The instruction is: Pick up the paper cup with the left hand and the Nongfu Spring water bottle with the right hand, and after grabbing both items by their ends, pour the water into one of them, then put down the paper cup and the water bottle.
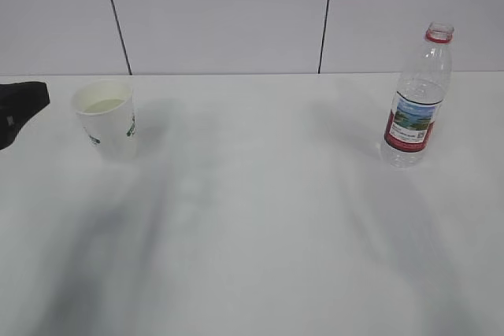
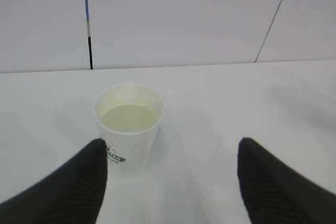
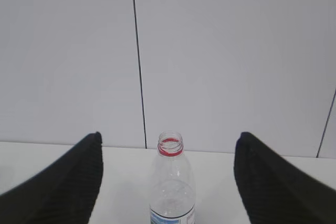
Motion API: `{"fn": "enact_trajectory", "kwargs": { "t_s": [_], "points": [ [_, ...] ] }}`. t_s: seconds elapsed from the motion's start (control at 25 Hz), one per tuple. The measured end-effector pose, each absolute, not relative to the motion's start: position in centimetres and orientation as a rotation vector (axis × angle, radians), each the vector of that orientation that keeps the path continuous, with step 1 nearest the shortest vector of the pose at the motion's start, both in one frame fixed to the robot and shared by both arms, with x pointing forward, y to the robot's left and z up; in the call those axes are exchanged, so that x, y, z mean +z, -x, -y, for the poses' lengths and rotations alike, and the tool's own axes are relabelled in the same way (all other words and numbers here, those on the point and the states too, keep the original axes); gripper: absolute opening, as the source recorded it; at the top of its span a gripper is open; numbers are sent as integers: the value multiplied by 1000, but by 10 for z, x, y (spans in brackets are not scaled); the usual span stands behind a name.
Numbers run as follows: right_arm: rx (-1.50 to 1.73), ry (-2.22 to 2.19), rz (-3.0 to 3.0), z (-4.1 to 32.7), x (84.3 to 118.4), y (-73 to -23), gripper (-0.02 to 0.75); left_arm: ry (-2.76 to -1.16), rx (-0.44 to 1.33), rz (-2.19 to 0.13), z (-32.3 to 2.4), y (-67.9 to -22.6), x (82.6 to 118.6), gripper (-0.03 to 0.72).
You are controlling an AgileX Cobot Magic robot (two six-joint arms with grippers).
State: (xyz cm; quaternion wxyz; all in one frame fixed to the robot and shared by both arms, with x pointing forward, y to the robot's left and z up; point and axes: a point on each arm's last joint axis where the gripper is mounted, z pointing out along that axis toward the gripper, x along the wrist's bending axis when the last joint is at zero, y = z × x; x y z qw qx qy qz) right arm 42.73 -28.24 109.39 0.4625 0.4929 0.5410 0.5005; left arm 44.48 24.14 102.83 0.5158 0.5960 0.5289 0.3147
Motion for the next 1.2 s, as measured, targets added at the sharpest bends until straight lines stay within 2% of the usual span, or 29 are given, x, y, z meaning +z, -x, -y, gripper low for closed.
{"fn": "enact_trajectory", "kwargs": {
  "t_s": [0.76, 1.2],
  "points": [
    [1206, -1243, -1361, 288, 1109, -369, 586, -1418, 787, -1287, -264, -377, 1066, 569],
    [1171, -1287, -1407, 291, 1107, -328, 585, -1425, 787, -1308, -271, -356, 1070, 569]
  ]
}}
